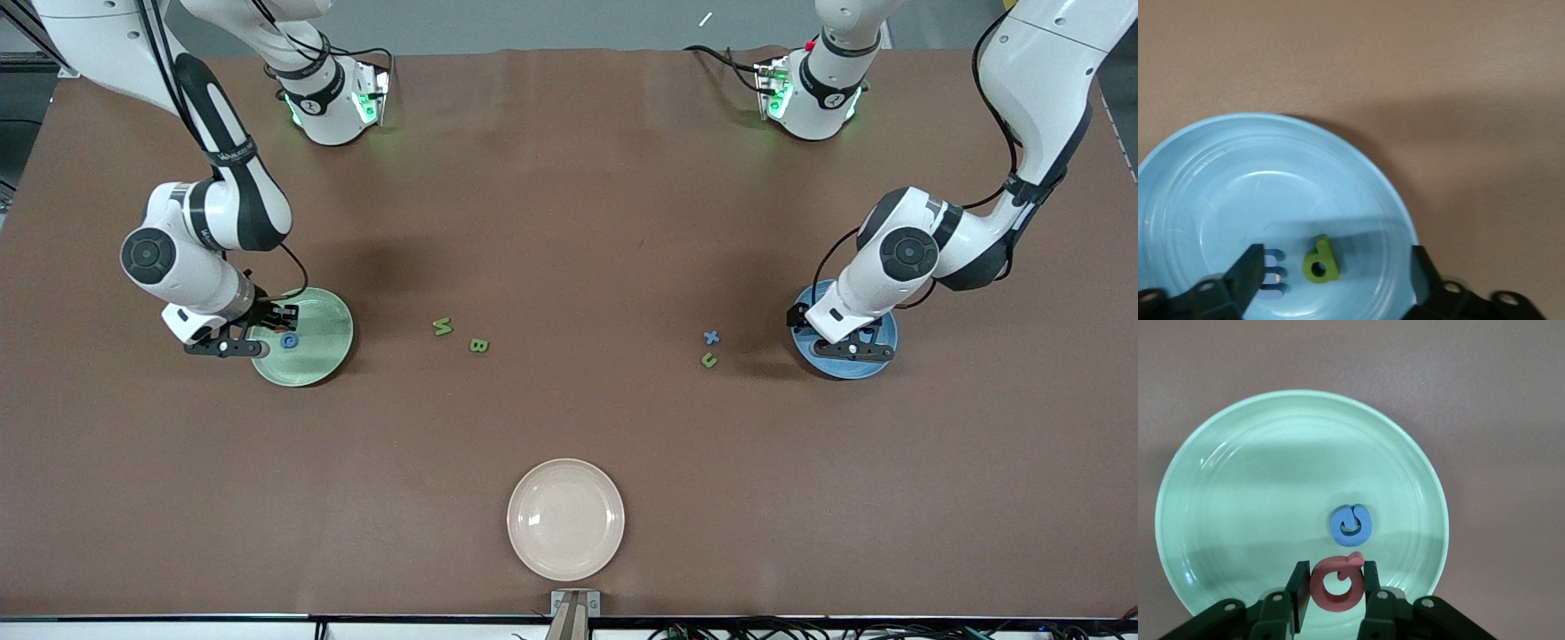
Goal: Sort upper and lower case letters into plates
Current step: 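Grasp the blue x with the left gripper while the right gripper grasps the N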
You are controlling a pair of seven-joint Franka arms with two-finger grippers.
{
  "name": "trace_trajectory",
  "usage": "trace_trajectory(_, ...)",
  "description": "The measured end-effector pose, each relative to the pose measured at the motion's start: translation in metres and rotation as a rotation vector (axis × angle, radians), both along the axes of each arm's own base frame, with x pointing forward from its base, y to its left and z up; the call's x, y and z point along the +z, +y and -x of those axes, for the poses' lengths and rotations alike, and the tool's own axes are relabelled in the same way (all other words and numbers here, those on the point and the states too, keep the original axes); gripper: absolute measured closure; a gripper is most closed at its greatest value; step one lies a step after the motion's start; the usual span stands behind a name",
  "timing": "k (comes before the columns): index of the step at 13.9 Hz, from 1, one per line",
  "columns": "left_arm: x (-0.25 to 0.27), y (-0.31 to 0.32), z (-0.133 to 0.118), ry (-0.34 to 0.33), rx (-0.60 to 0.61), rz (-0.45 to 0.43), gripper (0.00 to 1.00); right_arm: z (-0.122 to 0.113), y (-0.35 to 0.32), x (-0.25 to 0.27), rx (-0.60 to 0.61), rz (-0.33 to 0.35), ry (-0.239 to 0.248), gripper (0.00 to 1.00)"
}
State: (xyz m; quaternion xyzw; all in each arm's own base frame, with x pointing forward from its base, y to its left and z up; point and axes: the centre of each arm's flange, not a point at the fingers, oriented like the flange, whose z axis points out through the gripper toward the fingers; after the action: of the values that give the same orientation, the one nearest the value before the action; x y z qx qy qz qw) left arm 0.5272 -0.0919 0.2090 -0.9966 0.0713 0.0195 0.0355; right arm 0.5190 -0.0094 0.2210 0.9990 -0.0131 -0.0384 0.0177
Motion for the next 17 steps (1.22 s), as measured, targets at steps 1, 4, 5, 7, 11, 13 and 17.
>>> trace_trajectory(1, 0.005, -0.006, -0.002, 0.002, -0.006, -0.005, 0.00, 0.002, 0.000, -0.002, 0.000, 0.000, 0.003, 0.63)
trace_trajectory(4, 0.021, -0.027, -0.008, -0.008, 0.037, 0.032, 0.00, 0.008, 0.000, -0.014, 0.000, 0.000, 0.023, 0.63)
trace_trajectory(5, 0.026, -0.038, -0.008, -0.012, 0.078, 0.048, 0.00, 0.009, -0.001, -0.018, -0.002, 0.000, 0.030, 0.63)
trace_trajectory(7, 0.030, -0.068, -0.006, -0.018, 0.184, 0.069, 0.00, 0.011, -0.004, -0.026, -0.008, 0.000, 0.043, 0.63)
trace_trajectory(11, 0.019, -0.146, 0.009, 0.005, 0.376, 0.100, 0.00, 0.013, -0.010, -0.031, -0.020, 0.000, 0.053, 0.48)
trace_trajectory(13, 0.012, -0.170, 0.015, 0.011, 0.416, 0.097, 0.00, 0.012, -0.014, -0.030, -0.027, 0.000, 0.049, 0.28)
trace_trajectory(17, -0.011, -0.184, 0.016, -0.001, 0.466, 0.055, 0.00, -0.005, -0.006, -0.010, -0.047, 0.001, 0.089, 0.00)
